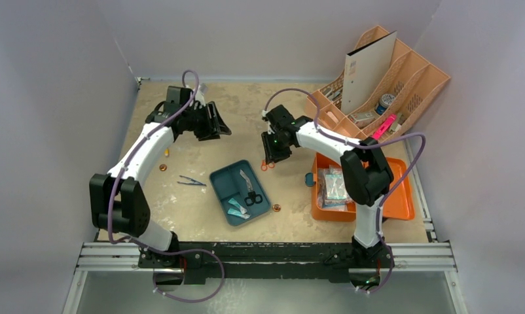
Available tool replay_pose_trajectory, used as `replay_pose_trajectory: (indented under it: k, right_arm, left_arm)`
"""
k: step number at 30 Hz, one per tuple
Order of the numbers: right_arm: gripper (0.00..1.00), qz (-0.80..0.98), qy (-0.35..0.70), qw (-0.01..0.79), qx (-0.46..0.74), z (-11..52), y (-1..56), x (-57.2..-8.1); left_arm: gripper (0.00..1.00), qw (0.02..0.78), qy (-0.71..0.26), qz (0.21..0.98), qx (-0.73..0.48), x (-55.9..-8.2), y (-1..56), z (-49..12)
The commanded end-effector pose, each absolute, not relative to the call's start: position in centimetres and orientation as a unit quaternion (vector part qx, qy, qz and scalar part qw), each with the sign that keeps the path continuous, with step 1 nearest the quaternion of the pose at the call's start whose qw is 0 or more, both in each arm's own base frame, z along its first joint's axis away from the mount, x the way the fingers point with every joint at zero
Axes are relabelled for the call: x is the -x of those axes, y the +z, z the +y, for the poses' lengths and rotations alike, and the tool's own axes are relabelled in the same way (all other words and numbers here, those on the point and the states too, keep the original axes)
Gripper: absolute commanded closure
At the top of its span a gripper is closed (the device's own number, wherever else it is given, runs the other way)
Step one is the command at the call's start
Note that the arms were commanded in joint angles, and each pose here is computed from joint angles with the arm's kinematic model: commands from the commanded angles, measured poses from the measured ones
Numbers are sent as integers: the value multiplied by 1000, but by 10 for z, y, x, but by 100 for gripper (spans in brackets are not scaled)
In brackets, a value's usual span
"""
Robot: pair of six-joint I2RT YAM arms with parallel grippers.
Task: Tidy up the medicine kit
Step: Pick up the scissors from the center of the board.
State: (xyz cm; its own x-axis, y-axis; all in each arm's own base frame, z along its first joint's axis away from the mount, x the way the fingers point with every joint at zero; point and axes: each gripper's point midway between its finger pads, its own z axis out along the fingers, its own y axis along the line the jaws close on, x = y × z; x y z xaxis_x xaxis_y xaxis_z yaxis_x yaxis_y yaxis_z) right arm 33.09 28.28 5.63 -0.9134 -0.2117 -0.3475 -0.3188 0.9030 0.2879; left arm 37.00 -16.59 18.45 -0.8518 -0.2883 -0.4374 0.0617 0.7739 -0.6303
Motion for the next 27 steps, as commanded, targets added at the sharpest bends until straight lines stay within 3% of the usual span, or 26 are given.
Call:
replay_pose_trajectory:
  k: [1, 6, 10, 27]
  right_arm:
    - [61, 964, 117, 180, 156, 282, 65, -337]
    - [61, 962, 105, 183, 171, 292, 60, -335]
    - [61, 963, 93, 182, 178, 295, 56, -337]
    - [61, 965, 38, 164, 202, 295, 31, -340]
  left_arm:
    - [49, 260, -291, 920, 42, -343, 175, -145]
    - [37, 258, -287, 922, 46, -322, 170, -136]
    - [34, 260, -282, 922, 51, -315, 166, -131]
    - [32, 257, -283, 923, 50, -301, 160, -128]
